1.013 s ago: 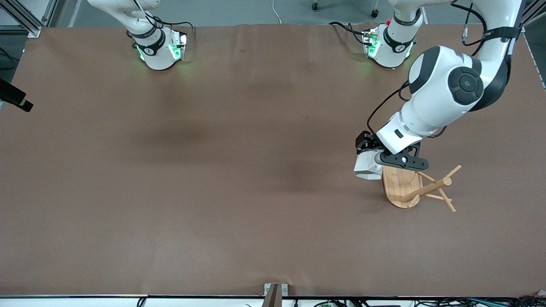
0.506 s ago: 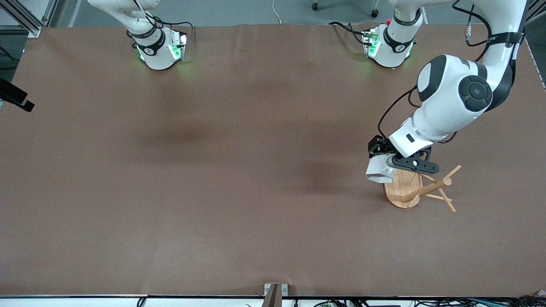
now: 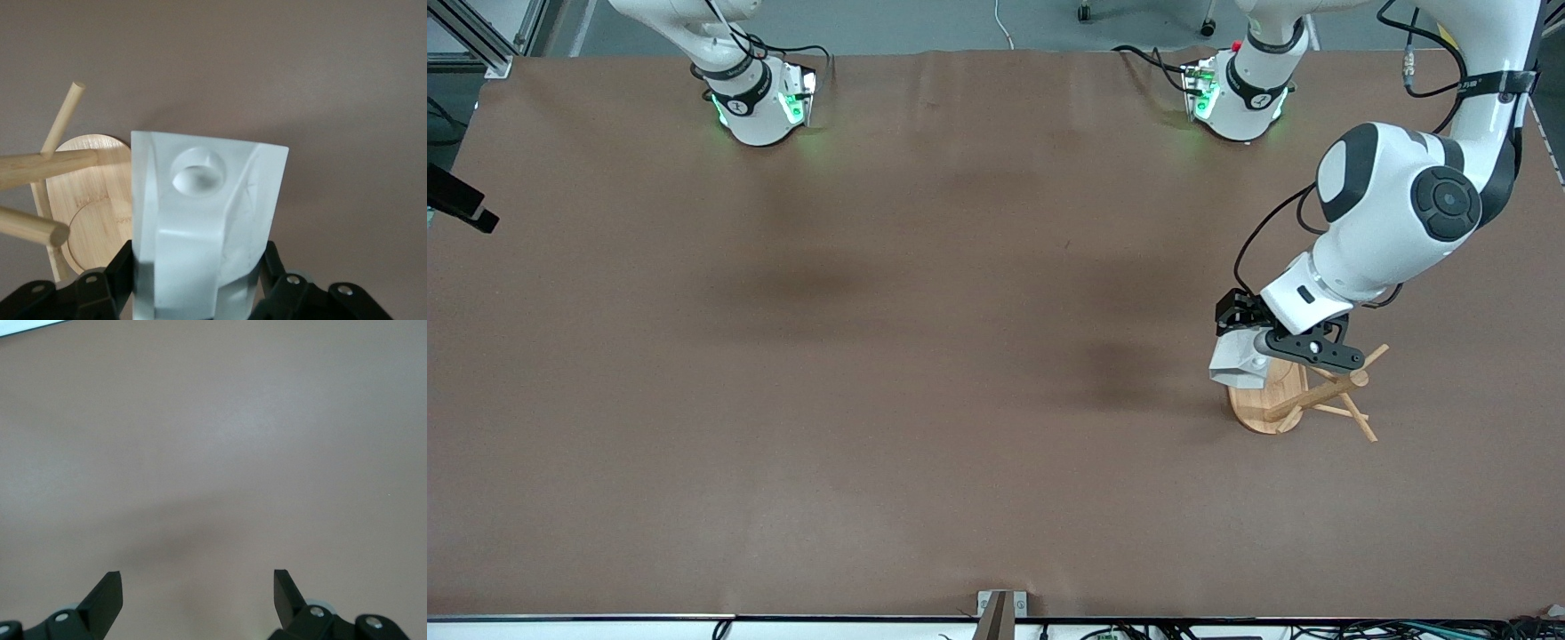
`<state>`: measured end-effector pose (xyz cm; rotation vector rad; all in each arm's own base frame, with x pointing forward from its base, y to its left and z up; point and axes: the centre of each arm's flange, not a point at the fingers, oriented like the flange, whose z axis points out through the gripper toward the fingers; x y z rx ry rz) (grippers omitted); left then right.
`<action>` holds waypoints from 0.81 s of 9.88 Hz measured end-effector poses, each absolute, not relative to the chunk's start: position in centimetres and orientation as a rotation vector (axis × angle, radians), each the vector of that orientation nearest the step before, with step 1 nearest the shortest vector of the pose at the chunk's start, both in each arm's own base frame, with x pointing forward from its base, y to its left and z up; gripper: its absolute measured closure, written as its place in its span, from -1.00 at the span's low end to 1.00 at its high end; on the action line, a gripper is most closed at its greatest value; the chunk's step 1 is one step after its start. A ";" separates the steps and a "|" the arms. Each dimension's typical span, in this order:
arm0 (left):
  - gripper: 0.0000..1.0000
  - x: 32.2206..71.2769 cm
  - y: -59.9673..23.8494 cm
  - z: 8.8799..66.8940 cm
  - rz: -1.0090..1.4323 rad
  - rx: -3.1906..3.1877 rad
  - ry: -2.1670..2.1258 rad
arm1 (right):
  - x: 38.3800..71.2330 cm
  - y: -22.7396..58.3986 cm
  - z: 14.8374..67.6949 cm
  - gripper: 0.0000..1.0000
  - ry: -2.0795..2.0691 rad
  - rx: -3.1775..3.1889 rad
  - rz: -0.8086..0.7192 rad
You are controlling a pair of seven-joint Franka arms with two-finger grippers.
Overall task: Hang cup on rack
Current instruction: 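Lower the cup with the left gripper onto a rack peg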
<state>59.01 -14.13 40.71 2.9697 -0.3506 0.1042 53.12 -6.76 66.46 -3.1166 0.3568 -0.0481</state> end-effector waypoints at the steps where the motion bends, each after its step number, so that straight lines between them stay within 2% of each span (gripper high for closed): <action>1: -0.53 59.2 -14.0 40.4 0.109 2.967 -0.363 | 53.1 -6.8 66.5 -1.00 0.357 -3.117 -0.048; 8: -0.53 59.9 -11.2 39.8 0.112 2.967 -0.385 | 53.1 -6.8 66.5 -1.00 0.352 -3.117 -0.047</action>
